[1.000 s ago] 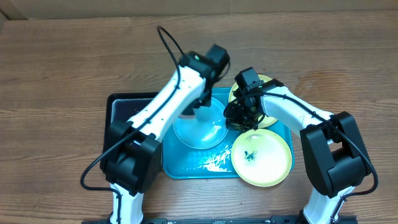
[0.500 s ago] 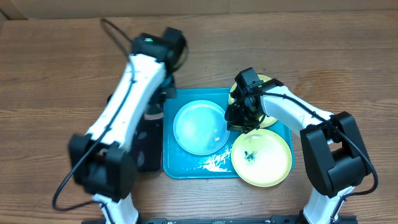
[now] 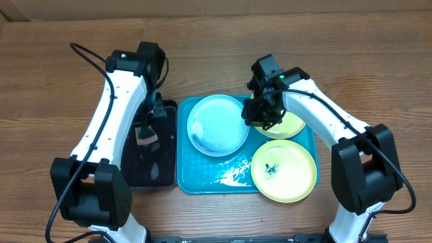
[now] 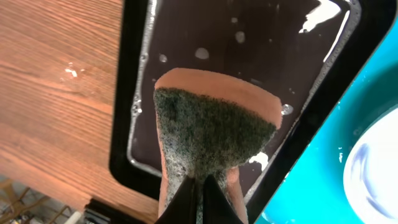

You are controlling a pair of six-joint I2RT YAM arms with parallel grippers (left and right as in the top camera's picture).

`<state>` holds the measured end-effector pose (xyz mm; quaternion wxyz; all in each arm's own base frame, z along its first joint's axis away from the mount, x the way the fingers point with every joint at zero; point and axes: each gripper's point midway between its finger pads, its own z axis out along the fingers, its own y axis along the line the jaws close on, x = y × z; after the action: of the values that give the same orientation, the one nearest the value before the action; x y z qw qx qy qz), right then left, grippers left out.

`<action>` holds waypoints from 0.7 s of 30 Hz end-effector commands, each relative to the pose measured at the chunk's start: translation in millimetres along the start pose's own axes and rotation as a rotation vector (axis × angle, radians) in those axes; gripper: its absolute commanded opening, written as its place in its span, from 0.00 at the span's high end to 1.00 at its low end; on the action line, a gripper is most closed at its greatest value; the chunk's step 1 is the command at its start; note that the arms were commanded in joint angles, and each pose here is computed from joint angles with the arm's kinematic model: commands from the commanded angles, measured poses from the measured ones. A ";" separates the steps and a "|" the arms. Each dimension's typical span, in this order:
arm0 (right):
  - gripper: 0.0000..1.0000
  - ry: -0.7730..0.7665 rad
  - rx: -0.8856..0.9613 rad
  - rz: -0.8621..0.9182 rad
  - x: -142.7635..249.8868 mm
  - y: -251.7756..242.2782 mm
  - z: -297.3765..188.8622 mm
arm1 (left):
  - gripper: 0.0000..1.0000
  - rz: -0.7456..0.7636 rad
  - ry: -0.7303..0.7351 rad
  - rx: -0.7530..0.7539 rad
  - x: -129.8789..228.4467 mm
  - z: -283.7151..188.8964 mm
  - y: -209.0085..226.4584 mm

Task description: Clean dirty plates on tray and stack at the side

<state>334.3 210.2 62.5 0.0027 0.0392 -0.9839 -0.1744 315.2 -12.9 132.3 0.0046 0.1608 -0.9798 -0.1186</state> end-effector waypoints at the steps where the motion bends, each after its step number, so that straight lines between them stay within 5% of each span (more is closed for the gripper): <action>1: 0.96 -0.015 -0.005 0.067 -4.4 6.0 -7.2 | 0.95 0.013 -0.010 0.040 0.9 -3.9 -2.9; 8: 0.96 0.094 0.031 0.268 22.7 -1.9 -8.7 | 0.96 0.035 -0.020 0.046 -1.7 -3.9 -4.1; 14: 0.96 0.257 -0.248 0.138 50.3 44.5 -19.1 | 0.95 0.039 -0.020 0.047 -1.7 -3.9 -4.1; 21: 0.96 0.187 -0.338 0.080 31.4 60.3 -20.2 | 0.96 0.042 -0.021 0.047 -1.8 -3.9 -4.2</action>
<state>290.2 243.9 87.0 0.1229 0.0008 -0.9475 -0.2952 319.5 -17.8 129.4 0.0006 0.1448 -0.9840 -0.1035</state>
